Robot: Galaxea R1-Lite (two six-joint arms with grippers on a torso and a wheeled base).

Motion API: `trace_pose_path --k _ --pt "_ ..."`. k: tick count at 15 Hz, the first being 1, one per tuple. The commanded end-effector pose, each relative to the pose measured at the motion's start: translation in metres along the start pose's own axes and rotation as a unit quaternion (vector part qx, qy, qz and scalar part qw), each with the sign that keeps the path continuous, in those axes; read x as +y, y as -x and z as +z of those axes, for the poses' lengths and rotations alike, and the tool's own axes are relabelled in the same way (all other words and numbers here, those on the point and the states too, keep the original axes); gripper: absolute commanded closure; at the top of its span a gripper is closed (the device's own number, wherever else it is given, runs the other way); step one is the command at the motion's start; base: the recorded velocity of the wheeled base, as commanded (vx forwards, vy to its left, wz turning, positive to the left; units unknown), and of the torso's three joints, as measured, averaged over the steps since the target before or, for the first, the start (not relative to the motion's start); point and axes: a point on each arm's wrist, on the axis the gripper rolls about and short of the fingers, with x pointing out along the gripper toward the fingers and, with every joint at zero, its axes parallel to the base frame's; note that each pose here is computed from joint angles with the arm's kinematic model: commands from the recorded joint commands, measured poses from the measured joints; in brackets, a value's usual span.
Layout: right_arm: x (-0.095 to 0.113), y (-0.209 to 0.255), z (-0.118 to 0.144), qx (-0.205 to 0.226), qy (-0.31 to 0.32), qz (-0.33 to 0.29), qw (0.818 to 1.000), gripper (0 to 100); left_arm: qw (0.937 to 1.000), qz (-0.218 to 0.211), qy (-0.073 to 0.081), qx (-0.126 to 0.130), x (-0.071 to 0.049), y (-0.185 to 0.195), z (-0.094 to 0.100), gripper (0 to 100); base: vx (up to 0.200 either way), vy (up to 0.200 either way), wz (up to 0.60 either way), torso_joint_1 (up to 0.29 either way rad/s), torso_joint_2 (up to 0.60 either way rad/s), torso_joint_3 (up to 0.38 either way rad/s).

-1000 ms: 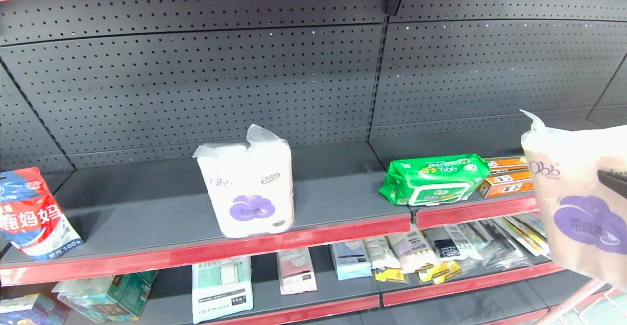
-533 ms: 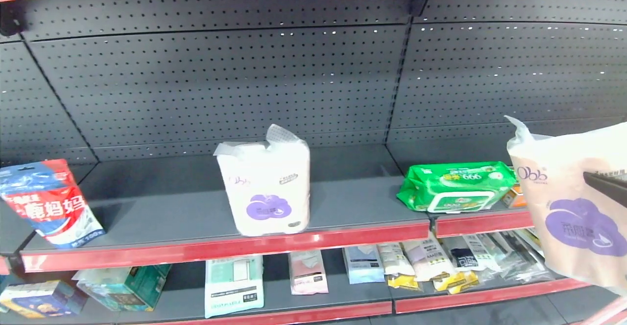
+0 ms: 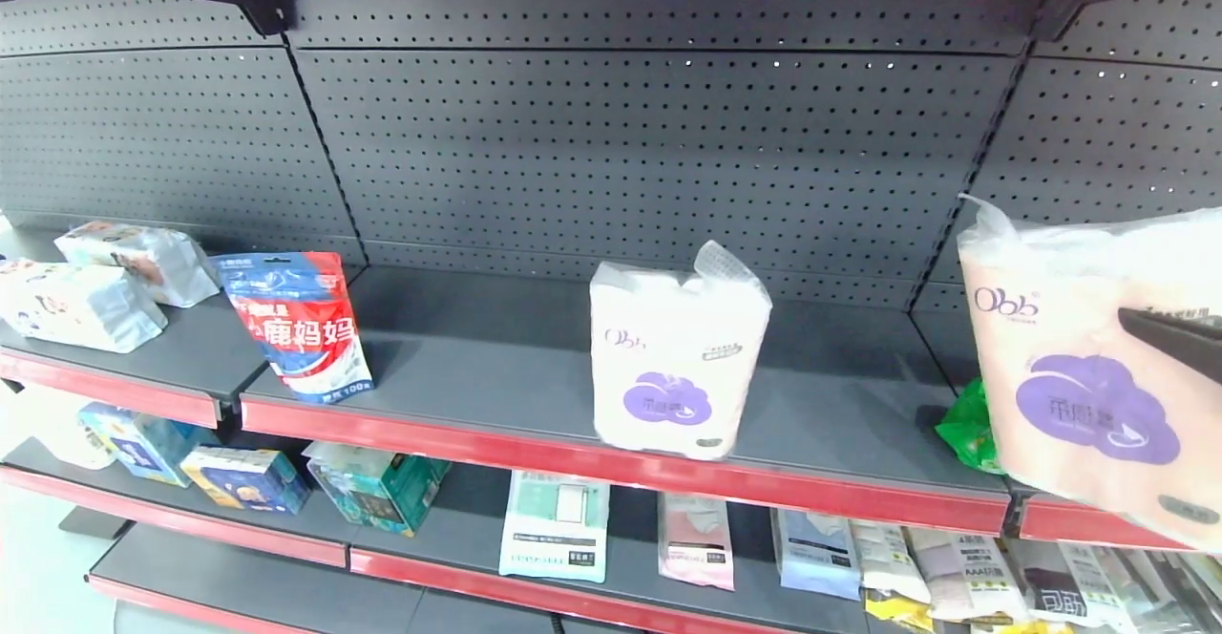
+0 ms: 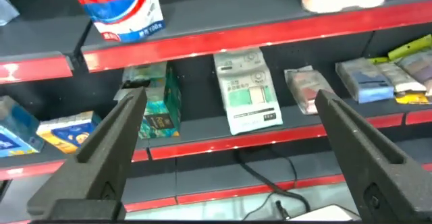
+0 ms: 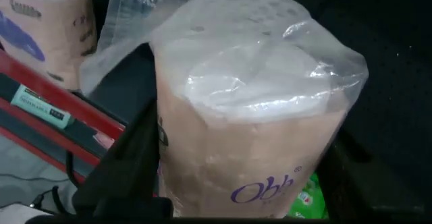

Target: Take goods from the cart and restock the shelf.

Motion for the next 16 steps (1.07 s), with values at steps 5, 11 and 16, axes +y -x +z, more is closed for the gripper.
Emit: trace_pose_path --k 5,11,16 --pt "-0.003 -0.042 0.009 -0.028 -0.023 0.038 0.999 100 0.993 0.09 0.071 -0.031 0.002 0.005 -0.003 0 0.0 0.0 0.0 0.0 0.0 0.0" --pt "0.006 -0.076 0.013 -0.029 -0.024 0.089 0.995 100 0.9744 0.185 0.117 -0.054 0.007 0.004 -0.004 0 0.0 0.0 0.0 0.0 0.0 0.0" --pt "0.007 -0.084 0.012 -0.026 -0.025 0.094 0.995 100 0.9727 0.199 0.107 -0.055 0.008 0.003 -0.007 0 0.0 0.0 0.0 0.0 0.0 0.0"
